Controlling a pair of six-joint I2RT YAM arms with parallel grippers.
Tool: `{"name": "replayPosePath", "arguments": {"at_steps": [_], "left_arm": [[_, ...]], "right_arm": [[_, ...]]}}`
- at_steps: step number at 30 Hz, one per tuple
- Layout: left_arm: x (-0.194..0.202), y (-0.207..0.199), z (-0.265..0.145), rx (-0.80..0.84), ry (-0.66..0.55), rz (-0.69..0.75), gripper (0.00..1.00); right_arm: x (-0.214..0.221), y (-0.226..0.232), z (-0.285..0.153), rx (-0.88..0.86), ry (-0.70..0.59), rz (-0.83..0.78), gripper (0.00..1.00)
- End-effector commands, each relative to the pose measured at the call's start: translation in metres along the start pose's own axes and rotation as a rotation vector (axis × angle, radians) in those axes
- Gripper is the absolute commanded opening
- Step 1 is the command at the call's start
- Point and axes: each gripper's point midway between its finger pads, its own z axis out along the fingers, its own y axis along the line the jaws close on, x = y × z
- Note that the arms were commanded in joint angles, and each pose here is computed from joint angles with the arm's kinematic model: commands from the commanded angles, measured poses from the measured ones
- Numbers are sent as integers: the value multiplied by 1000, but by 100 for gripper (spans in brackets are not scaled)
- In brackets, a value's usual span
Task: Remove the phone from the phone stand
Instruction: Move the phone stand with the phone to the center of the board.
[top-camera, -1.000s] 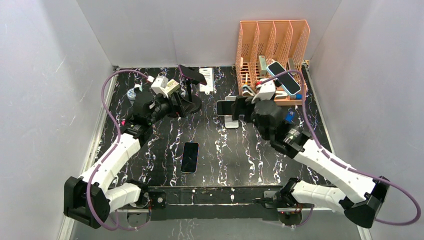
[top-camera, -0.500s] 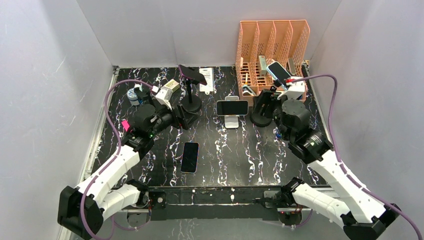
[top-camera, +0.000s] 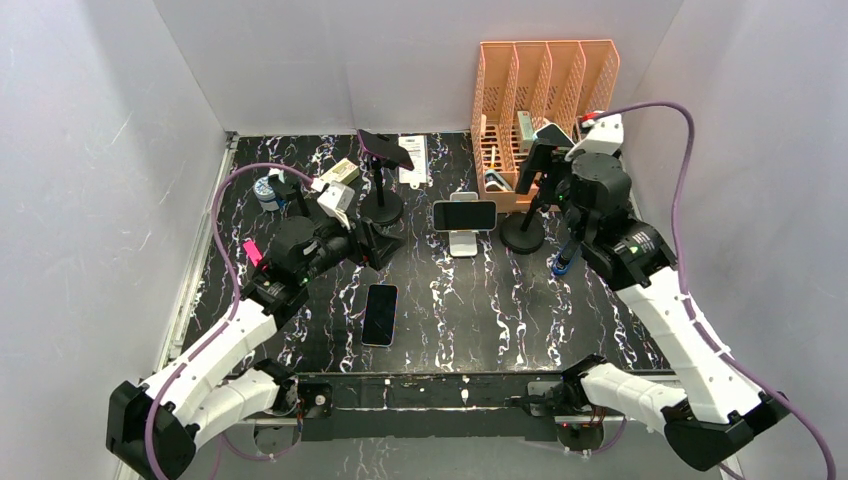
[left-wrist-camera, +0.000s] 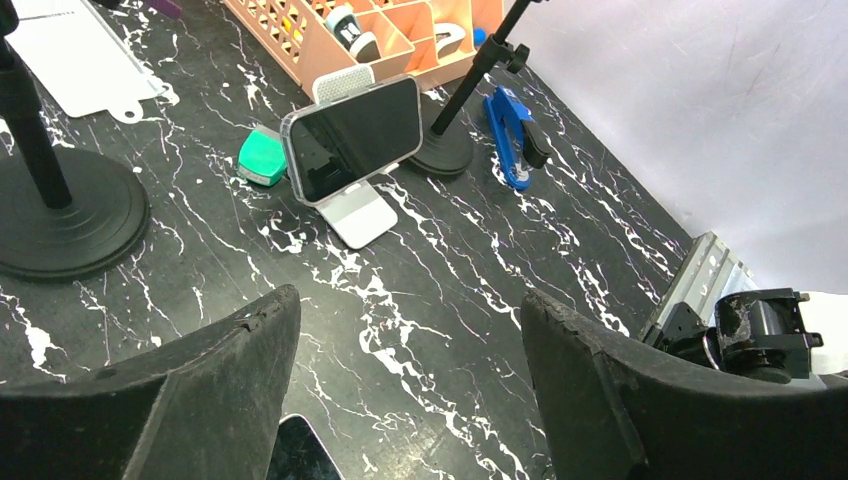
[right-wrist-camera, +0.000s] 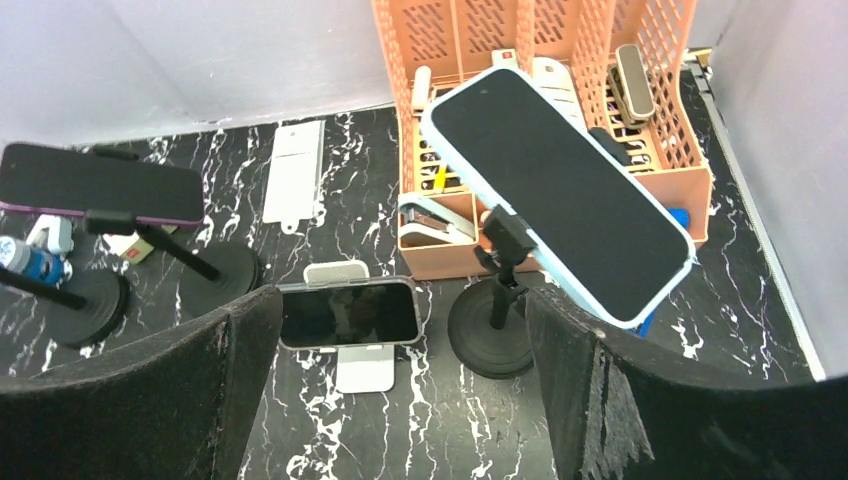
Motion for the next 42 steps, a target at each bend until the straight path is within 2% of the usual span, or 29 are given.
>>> {"name": "replayPosePath", "arguments": {"at_steps": [1,9,18,21,32,42], "left_arm": [[-11,-5,-5,-4,-34,47,77],[-7,-12,-4,15,-23,48,77],[-6,-18,-5,32,-22,60,77],[-4,-21,-5,41,-21,64,77],[4,-30,-4,59,1,84,77],[4,-37,-4,68,-12,97,77]], "right_arm": [[-22,-17,-11,6,-57,146,99],[-19,-50,3,-18,-29,332,99],[-47,-65,26,33,-159,166,99],[-56,-74,33,74,-179,175,99],[-42,-129,26,136,-237,571,99],[-8,-129,23,44,-252,831,99]]}}
